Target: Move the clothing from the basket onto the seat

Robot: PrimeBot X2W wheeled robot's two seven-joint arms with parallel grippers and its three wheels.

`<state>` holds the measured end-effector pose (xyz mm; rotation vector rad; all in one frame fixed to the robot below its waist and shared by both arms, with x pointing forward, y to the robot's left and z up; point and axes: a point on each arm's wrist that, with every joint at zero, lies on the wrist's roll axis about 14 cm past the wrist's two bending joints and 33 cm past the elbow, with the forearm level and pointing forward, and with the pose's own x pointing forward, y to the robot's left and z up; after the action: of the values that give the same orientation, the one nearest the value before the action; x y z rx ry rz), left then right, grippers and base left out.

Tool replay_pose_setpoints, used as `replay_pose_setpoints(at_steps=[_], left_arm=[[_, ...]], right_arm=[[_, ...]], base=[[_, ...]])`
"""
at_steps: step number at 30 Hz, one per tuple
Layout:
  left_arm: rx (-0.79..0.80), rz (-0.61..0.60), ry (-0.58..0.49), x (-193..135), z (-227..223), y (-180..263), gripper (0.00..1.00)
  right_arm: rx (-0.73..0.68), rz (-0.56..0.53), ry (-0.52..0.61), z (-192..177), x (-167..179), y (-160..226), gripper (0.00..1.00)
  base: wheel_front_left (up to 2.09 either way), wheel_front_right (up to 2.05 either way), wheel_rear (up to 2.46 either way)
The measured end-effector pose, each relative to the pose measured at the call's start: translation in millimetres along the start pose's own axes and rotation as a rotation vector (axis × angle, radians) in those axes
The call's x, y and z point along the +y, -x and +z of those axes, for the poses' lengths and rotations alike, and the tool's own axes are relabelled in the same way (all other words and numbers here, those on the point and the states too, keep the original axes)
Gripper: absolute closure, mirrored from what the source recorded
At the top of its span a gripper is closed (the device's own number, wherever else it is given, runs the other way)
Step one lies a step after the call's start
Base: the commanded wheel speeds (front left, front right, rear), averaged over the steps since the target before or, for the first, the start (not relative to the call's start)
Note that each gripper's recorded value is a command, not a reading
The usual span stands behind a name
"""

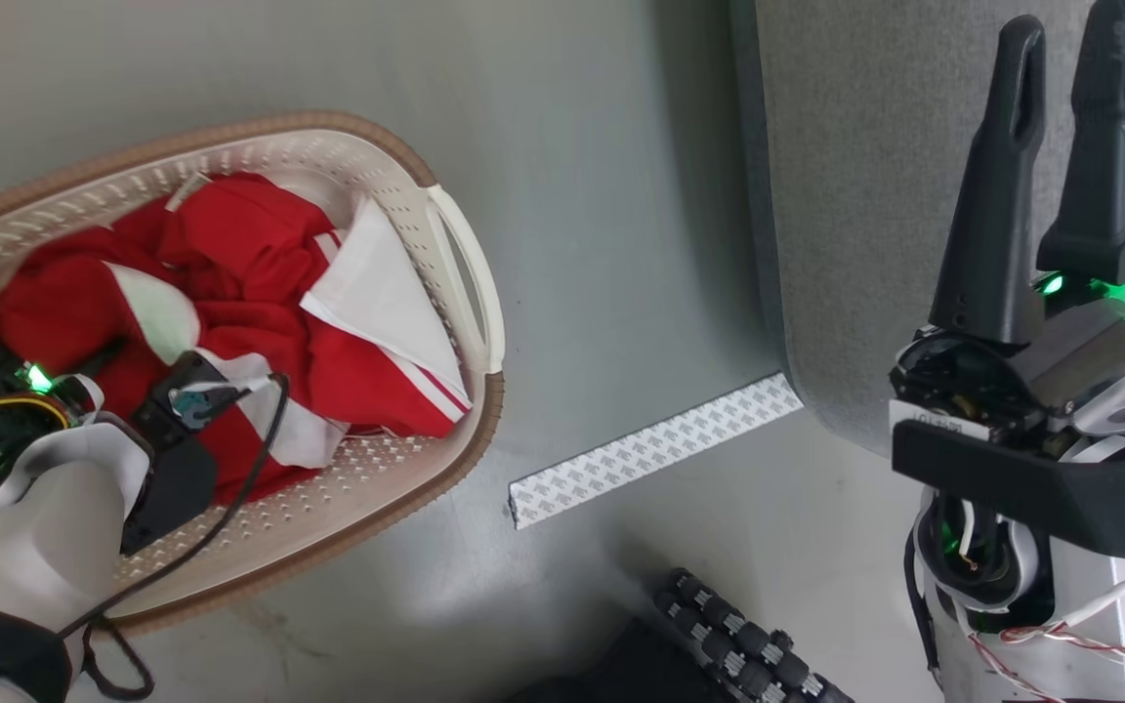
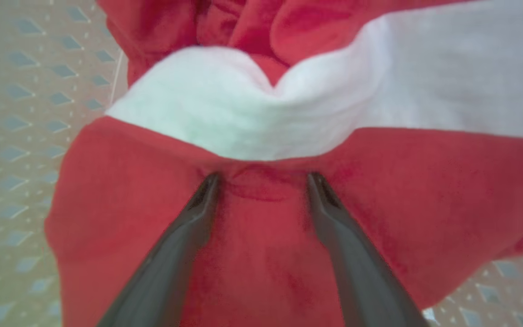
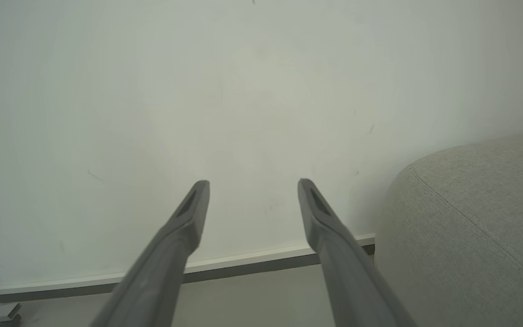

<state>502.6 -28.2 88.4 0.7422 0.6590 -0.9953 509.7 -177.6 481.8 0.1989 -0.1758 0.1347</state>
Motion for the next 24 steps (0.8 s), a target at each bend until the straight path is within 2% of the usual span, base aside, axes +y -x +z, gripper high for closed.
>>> replay_pose_setpoints(at_steps=[2, 3, 9, 18, 24], left_arm=[[-0.010, -0.013, 0.023, -5, 1, -4, 0.00], [0.003, -0.027, 0.025, -8, -2, -6, 1.00], [-0.032, -0.039, 0.045, -12, 5, -5, 1.00], [-0.121, 0.004, 0.098, -1, 24, 8, 1.00], [-0.180, 0.043, 0.186, 2, 35, 28, 1.00]], right_arm=[[0.014, -0.002, -0.003, -5, 0, 1, 0.00], [0.020, -0.002, -0.005, -7, 0, 2, 0.00], [0.027, 0.003, -0.009, -11, 2, 1, 0.00], [0.011, 0.014, -0.001, -5, 5, 0, 0.00], [-0.002, 0.013, 0.019, 3, 6, 1, 0.00]], base=[[0.00, 0.00, 0.00], [0.00, 0.00, 0.00], [0.00, 0.00, 0.00], [0.00, 0.00, 0.00], [0.00, 0.00, 0.00]])
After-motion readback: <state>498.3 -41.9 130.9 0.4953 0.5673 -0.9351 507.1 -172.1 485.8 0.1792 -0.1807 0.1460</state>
